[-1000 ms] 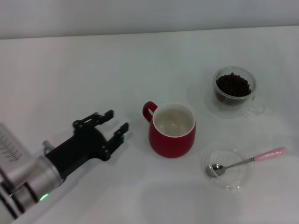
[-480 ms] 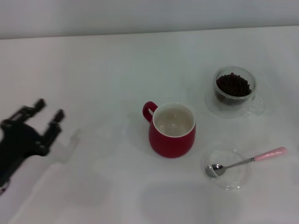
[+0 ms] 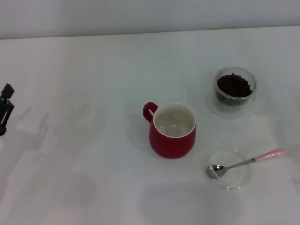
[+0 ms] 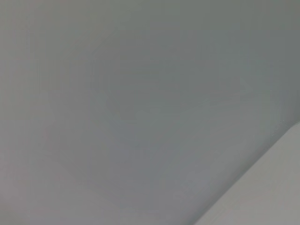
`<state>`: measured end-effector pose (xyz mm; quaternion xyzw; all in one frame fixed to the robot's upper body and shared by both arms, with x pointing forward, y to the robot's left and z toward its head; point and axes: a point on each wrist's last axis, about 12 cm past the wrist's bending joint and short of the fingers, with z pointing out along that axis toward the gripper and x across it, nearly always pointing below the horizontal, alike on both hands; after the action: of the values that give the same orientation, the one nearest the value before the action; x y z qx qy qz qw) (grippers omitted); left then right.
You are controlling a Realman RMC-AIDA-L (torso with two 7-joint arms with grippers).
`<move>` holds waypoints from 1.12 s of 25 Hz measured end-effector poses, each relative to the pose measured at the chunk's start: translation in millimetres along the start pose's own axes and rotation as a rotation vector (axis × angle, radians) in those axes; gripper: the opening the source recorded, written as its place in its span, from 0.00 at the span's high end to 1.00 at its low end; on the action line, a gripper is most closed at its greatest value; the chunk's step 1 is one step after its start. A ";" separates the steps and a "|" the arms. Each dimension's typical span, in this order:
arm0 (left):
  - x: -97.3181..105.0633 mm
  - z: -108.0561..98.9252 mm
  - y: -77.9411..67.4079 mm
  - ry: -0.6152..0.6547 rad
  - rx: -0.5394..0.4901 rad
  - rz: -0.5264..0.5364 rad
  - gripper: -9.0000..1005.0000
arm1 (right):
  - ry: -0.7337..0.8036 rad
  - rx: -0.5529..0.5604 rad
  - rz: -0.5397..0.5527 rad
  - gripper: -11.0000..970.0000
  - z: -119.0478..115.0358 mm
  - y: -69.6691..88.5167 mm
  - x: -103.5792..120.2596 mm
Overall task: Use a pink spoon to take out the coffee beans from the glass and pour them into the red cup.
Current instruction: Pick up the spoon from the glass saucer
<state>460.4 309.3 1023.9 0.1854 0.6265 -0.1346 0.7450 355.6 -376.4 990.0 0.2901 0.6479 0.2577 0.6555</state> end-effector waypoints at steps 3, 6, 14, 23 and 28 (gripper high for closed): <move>-1.6 -0.4 2.5 -0.007 -0.003 0.009 0.51 | 0.058 -0.069 0.059 0.15 -4.9 11.3 11.9; -4.3 -1.2 5.7 -0.025 -0.012 0.020 0.51 | 0.109 -0.102 0.099 0.15 -7.6 19.2 22.9; -10.3 -2.9 9.9 -0.083 -0.069 0.015 0.51 | 0.210 -0.123 0.133 0.14 -10.5 28.3 42.2; -11.6 -0.7 10.0 -0.093 -0.065 0.015 0.51 | 0.253 -0.102 0.126 0.15 -16.3 29.8 52.0; -11.8 -0.2 11.4 -0.092 -0.068 0.019 0.51 | 0.283 -0.102 0.147 0.15 -23.1 33.0 58.4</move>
<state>463.1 319.2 1036.7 0.1597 0.5940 -0.1148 0.7800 335.3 -310.6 972.9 0.2635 0.6969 0.3759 0.5510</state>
